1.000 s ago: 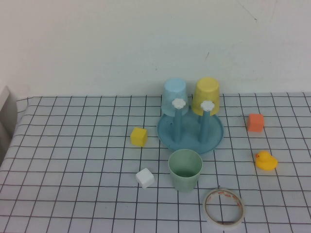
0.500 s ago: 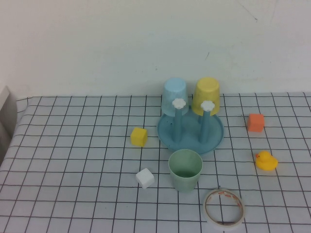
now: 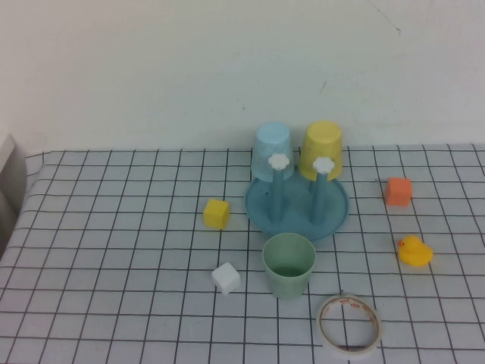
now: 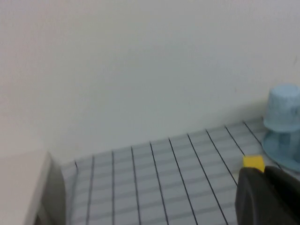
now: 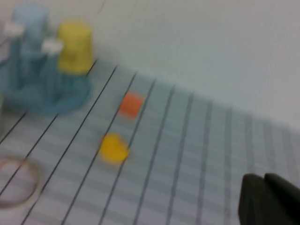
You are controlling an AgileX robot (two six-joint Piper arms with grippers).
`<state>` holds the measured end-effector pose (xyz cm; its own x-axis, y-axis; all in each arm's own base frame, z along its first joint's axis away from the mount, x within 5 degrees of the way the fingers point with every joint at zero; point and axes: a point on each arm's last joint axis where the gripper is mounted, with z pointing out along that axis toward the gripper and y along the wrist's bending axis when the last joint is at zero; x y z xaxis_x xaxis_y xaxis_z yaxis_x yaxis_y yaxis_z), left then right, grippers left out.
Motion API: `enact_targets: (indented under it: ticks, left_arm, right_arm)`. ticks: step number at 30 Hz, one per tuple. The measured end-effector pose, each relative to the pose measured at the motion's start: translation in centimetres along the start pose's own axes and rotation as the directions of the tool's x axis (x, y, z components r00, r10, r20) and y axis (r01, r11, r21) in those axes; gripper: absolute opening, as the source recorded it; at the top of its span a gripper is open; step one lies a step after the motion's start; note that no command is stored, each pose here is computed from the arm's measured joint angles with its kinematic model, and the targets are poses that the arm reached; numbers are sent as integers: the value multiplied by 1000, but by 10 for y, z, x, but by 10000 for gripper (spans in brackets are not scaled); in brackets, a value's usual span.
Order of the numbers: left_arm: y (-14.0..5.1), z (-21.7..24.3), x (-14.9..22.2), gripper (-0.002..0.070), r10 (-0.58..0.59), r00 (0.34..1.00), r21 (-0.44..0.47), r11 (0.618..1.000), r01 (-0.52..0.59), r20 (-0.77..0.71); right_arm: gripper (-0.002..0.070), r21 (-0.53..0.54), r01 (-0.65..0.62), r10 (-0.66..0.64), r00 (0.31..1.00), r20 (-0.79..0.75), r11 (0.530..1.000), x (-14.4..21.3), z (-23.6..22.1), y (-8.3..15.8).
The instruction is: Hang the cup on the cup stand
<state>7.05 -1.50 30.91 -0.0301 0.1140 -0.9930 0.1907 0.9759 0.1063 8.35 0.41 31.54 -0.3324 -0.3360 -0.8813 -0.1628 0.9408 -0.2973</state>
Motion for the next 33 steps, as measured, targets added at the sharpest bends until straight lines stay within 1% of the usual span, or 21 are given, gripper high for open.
enact_targets:
  ticks: [3,5,6,9,11,13,16,18,20,22,25,28,30,33]
  left_arm:
    - [-3,14,16,-1,-72,987,27,997,77,-144]
    - [-4,19,24,-1,-90,973,38,994,100,-213]
    - [-6,22,30,-1,-97,954,53,992,117,-285]
    - [-9,22,40,-1,-80,917,82,989,121,-392]
    - [-10,20,45,-1,-50,891,97,990,105,-451]
    - [-10,18,49,-1,-24,872,104,991,85,-489]
    - [-9,18,50,-1,-15,865,100,992,75,-501]
    - [-8,19,48,-1,-34,877,83,993,84,-480]
    - [-7,21,45,-2,-65,894,59,993,102,-443]
    - [-6,23,44,-1,-103,907,34,991,127,-407]
    - [-7,24,49,-1,-167,901,11,982,187,-400]
    - [-8,24,55,-1,-187,892,7,978,208,-412]
    - [-8,24,56,-1,-189,891,6,978,210,-414]
    - [-8,25,56,-1,-193,893,4,977,213,-407]
  right_arm:
    - [-1,-97,-52,35,986,-164,994,7,24,4]
    - [-1,-153,-88,50,969,-241,984,10,42,6]
    - [-1,-209,-109,45,956,-290,972,13,57,9]
    - [-1,-304,-145,38,942,-332,941,15,78,15]
    - [-1,-368,-197,59,933,-354,909,14,93,20]
    - [-1,-443,-238,64,926,-372,864,13,109,26]
    - [4,-563,-240,18,929,-370,791,6,133,36]
    - [25,-614,-224,-18,932,-362,757,0,149,44]
    - [70,-645,-199,-55,934,-352,738,-7,169,55]
    - [134,-667,-171,-85,939,-334,725,-16,186,68]
    - [241,-698,-142,-127,939,-319,702,-26,213,88]
    - [334,-726,-120,-157,940,-302,677,-35,237,108]
    - [374,-740,-107,-171,942,-290,664,-41,252,119]
    - [394,-742,-107,-180,938,-296,662,-40,277,132]
